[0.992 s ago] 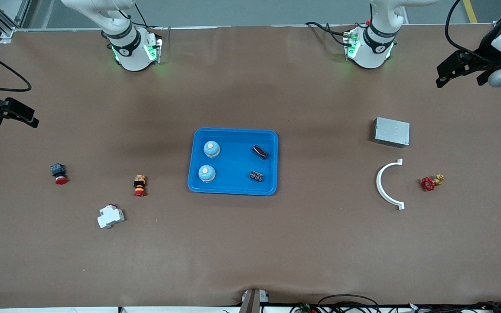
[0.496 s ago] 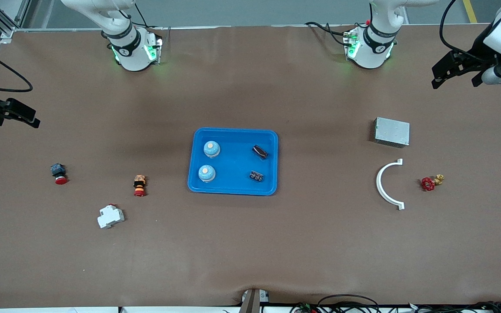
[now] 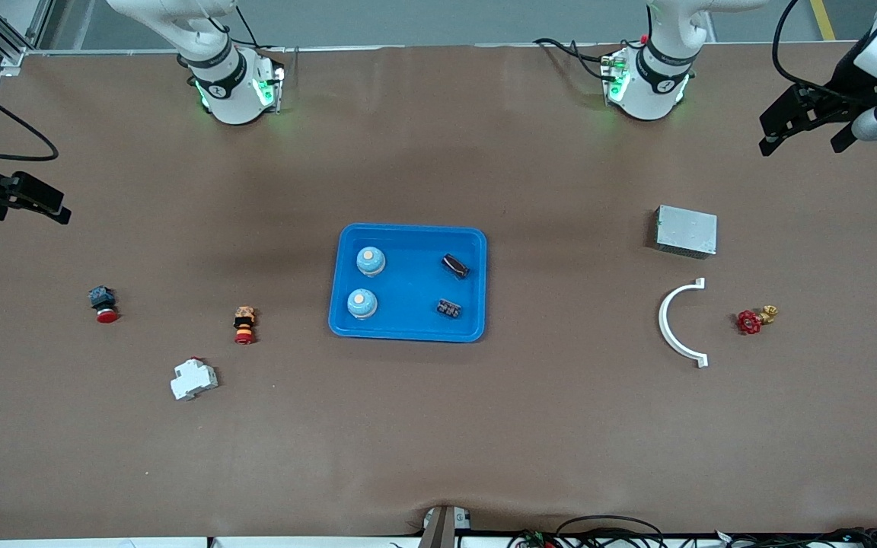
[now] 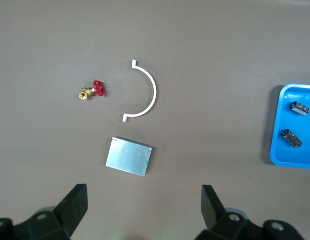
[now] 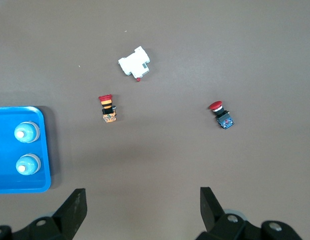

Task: Place electrolytic capacitor and blue bell in tray

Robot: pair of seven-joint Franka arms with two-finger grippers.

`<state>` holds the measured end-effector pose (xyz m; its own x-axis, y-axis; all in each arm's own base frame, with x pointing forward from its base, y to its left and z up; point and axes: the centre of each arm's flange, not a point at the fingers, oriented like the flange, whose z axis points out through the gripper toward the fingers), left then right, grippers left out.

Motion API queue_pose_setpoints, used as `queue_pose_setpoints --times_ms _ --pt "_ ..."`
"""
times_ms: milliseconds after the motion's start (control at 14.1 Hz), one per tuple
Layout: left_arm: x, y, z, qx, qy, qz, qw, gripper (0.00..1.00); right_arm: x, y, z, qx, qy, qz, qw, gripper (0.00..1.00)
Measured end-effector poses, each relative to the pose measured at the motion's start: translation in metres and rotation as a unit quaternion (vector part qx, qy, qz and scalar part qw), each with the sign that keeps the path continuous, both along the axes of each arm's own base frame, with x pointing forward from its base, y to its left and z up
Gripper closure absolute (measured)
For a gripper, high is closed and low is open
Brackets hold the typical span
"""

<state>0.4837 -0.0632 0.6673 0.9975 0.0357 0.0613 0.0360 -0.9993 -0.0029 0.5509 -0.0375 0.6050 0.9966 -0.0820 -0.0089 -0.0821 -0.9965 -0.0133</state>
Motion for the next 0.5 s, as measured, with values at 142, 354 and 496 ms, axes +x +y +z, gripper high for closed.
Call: queue_pose_setpoints --times_ms 142,354,496 --pt "0.0002 0.0018 0.0000 0.000 0.000 0.001 1.000 0.00 0.0003 0.0012 -0.0004 0.000 0.000 0.001 1.000 0.00" --pt "0.0001 0.0009 0.0000 0.000 0.000 0.001 1.000 0.00 0.0014 0.0042 -0.0024 0.000 0.002 0.004 1.000 0.00" --pt "-0.0002 0.0003 -0.0004 0.000 0.001 0.000 1.000 0.00 0.0019 0.0074 -0.0029 0.000 0.003 0.007 1.000 0.00"
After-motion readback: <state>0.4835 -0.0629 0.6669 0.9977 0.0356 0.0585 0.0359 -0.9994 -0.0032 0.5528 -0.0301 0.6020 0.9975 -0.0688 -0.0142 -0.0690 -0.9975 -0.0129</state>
